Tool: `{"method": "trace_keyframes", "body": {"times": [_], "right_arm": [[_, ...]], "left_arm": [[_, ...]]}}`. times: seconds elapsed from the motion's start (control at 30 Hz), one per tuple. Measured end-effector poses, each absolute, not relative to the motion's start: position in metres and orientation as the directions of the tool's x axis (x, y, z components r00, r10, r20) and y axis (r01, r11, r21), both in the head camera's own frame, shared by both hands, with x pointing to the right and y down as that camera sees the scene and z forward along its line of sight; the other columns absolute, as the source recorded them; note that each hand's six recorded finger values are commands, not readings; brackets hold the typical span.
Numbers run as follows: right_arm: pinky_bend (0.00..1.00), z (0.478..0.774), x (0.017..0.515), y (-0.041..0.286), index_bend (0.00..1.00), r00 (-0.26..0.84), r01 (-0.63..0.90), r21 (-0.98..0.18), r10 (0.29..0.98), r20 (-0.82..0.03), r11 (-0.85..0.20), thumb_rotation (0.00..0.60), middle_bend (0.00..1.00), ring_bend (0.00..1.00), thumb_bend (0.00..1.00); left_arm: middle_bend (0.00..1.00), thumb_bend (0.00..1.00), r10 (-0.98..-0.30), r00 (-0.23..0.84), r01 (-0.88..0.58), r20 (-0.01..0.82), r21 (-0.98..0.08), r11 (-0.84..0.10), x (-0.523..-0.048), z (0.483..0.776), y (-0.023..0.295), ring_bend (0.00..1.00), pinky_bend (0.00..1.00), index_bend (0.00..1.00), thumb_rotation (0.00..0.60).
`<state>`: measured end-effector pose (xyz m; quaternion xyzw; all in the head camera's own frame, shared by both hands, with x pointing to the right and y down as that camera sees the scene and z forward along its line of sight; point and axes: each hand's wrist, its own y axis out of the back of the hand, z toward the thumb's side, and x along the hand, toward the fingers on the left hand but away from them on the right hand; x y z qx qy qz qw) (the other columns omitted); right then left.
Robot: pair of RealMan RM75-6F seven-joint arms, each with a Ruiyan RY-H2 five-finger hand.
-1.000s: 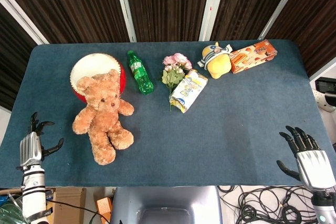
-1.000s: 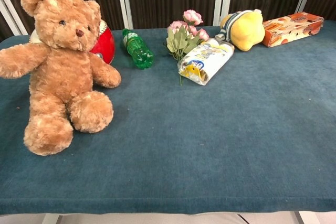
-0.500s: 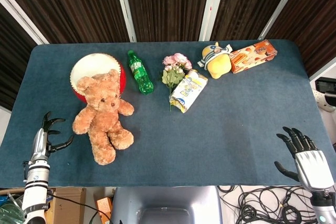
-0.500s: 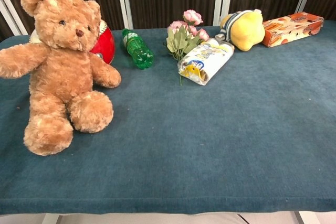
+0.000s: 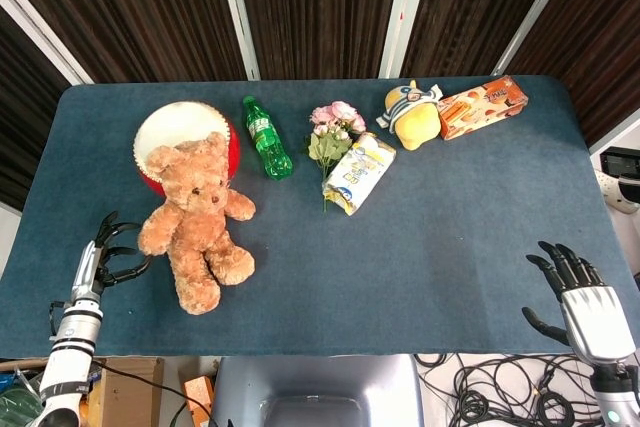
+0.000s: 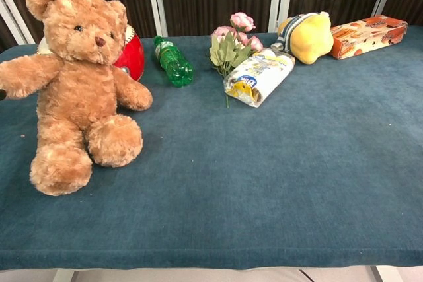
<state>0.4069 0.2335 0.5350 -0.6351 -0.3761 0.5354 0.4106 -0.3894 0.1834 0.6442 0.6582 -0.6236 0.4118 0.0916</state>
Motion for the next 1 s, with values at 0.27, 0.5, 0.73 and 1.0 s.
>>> {"method": "trace_keyframes", "body": {"times": [0.27,0.5,0.73,1.0], "right_arm": [[0.23,0.537,0.407,0.233,0.25,0.140,0.039,-0.922,0.916,-0.375,-0.384,0.600,0.11,0.08,0.12],[0.23,0.537,0.407,0.234,0.25,0.141,0.042,-0.921,0.915,-0.378,-0.387,0.600,0.11,0.08,0.12],[0.23,0.537,0.407,0.234,0.26,0.142,0.043,-0.921,0.915,-0.377,-0.387,0.600,0.11,0.08,0.12],[0.23,0.539,0.407,0.235,0.26,0.143,0.045,-0.917,0.911,-0.387,-0.396,0.600,0.11,0.08,0.12]], "left_arm": [[0.00,0.25,-0.753,-0.114,-0.908,0.649,-0.376,-0.187,-0.381,0.650,0.178,0.11,0.38,0.34,0.600],[0.00,0.26,-0.763,-0.138,-0.904,0.632,-0.395,-0.164,-0.376,0.656,0.174,0.11,0.39,0.38,0.600],[0.02,0.34,-0.783,-0.143,-0.904,0.605,-0.402,-0.146,-0.374,0.654,0.171,0.13,0.39,0.51,0.600],[0.09,0.50,-0.814,-0.155,-0.874,0.559,-0.462,-0.150,-0.376,0.648,0.165,0.14,0.39,0.59,0.600]]}}
